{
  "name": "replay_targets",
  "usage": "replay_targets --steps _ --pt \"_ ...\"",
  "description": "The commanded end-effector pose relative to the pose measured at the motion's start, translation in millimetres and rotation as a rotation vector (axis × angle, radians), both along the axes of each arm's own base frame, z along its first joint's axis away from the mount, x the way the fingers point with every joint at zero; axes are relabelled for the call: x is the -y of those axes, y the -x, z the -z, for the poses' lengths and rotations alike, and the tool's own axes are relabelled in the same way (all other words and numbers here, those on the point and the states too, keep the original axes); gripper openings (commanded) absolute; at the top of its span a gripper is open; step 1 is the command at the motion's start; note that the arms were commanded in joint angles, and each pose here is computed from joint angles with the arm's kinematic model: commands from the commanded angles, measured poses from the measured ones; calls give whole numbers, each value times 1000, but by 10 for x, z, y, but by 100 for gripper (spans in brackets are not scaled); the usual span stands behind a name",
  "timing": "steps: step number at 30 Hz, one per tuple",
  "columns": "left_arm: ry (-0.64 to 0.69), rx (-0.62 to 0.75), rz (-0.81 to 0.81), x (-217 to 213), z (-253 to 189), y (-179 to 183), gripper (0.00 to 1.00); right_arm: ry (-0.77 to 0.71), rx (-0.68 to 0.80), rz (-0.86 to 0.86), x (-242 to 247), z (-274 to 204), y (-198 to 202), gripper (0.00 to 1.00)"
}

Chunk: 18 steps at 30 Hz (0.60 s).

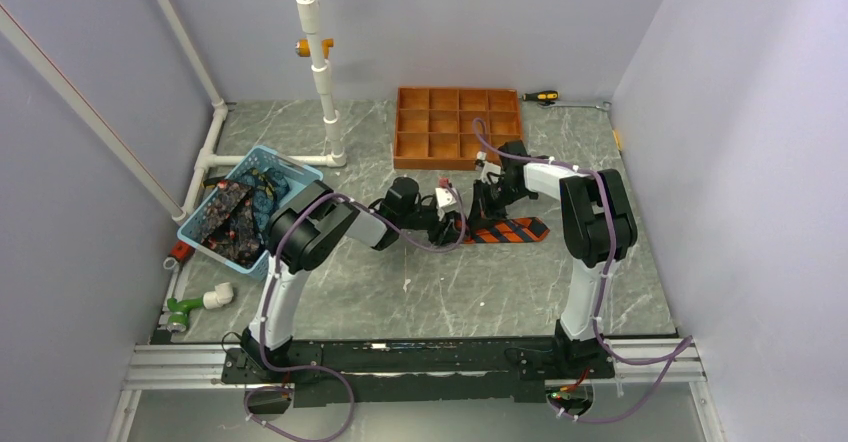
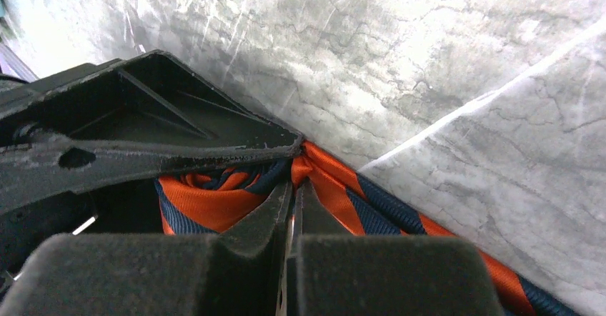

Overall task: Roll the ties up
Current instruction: Roll the tie at the center of the board.

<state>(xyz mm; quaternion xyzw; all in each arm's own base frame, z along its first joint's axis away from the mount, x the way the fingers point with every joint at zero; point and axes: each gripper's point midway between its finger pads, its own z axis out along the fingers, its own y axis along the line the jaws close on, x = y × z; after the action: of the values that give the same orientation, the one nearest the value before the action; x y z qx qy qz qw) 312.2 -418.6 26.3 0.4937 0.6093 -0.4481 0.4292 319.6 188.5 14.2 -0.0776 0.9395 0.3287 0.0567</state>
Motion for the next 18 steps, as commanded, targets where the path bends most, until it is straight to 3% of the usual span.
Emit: replay_targets --steps 1,3,6,14,18 --pt "-312 -14 57 -351 731 463 21 84 47 -54 129 150 2 7" --pt "-404 31 87 -572 873 561 12 41 57 -57 142 -26 3 19" --pt "-535 50 135 -821 1036 657 8 -13 40 -47 237 -228 53 35" --pt "-665 58 184 -910 1083 626 7 -222 54 -6 201 -759 235 53" --pt "-690 35 212 -934 1111 697 9 -259 25 -12 20 -711 322 54"
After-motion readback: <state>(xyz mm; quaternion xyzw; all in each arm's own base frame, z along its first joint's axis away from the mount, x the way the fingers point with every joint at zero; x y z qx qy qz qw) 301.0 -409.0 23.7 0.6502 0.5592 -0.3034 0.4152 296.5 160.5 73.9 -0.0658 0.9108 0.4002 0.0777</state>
